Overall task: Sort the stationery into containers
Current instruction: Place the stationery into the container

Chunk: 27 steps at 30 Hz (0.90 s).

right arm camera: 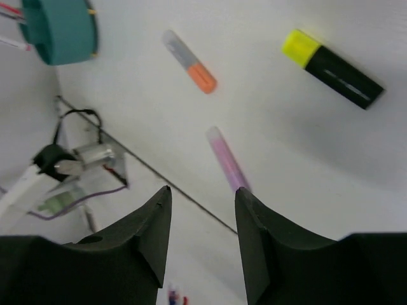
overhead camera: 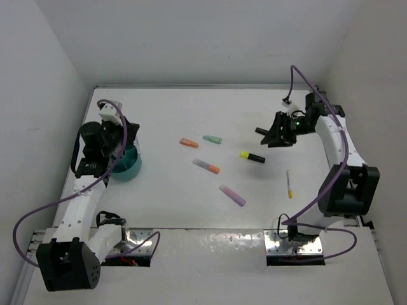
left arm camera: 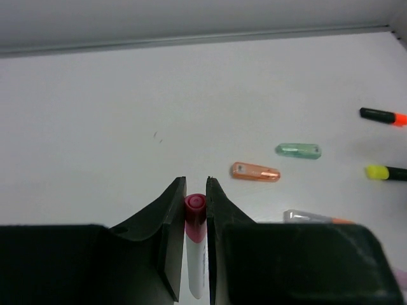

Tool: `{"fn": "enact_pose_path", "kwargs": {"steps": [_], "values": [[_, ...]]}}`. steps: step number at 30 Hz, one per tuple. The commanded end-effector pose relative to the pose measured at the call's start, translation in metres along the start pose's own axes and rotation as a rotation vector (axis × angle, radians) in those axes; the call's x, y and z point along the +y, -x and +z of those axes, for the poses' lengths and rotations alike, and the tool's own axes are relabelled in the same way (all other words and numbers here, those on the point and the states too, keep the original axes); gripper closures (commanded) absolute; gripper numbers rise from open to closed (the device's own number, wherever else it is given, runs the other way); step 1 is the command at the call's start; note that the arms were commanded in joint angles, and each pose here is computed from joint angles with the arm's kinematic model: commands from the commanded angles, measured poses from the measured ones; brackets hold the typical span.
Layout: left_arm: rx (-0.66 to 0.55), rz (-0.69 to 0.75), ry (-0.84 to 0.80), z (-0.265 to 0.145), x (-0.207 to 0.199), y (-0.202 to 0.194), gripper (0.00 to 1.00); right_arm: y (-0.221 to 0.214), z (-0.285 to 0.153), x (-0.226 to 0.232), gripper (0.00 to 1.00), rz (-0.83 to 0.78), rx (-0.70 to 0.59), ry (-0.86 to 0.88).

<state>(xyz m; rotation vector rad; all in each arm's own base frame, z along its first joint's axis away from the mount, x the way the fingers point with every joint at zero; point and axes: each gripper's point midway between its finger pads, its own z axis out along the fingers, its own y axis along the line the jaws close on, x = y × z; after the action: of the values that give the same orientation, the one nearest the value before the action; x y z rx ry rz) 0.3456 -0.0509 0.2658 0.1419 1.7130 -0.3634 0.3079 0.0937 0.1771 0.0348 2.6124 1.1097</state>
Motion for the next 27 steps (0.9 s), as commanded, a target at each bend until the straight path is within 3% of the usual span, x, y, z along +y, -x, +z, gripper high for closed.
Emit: {"fn": "enact_pose_path", "kwargs": {"steps": [1, 6, 10, 18, 21, 23, 27], "values": [[-0.063, 0.081, 0.001, -0.003, 0.014, 0.004, 1.0, 0.005, -0.016, -0.024, 0.56, -0.18, -0.087, -0.156], [-0.033, 0.153, 0.013, -0.006, 0.032, -0.025, 1.0, -0.003, -0.024, -0.051, 0.56, -0.197, -0.103, -0.252], [-0.04, 0.185, 0.021, -0.01, 0.038, -0.033, 1.0, -0.012, -0.029, -0.064, 0.57, -0.142, -0.103, -0.265], [-0.009, 0.29, 0.032, -0.02, 0.055, -0.043, 0.97, -0.024, -0.041, -0.09, 0.57, -0.18, -0.122, -0.343], [0.018, 0.276, 0.019, -0.023, 0.057, -0.053, 0.79, -0.027, -0.051, -0.102, 0.57, -0.212, -0.119, -0.406], [0.016, 0.271, 0.007, -0.024, 0.056, -0.051, 0.57, -0.031, -0.057, -0.11, 0.59, -0.216, -0.096, -0.43], [-0.001, 0.288, -0.068, -0.023, 0.042, -0.043, 0.26, -0.044, -0.066, -0.129, 0.64, -0.229, -0.007, -0.521]]}}
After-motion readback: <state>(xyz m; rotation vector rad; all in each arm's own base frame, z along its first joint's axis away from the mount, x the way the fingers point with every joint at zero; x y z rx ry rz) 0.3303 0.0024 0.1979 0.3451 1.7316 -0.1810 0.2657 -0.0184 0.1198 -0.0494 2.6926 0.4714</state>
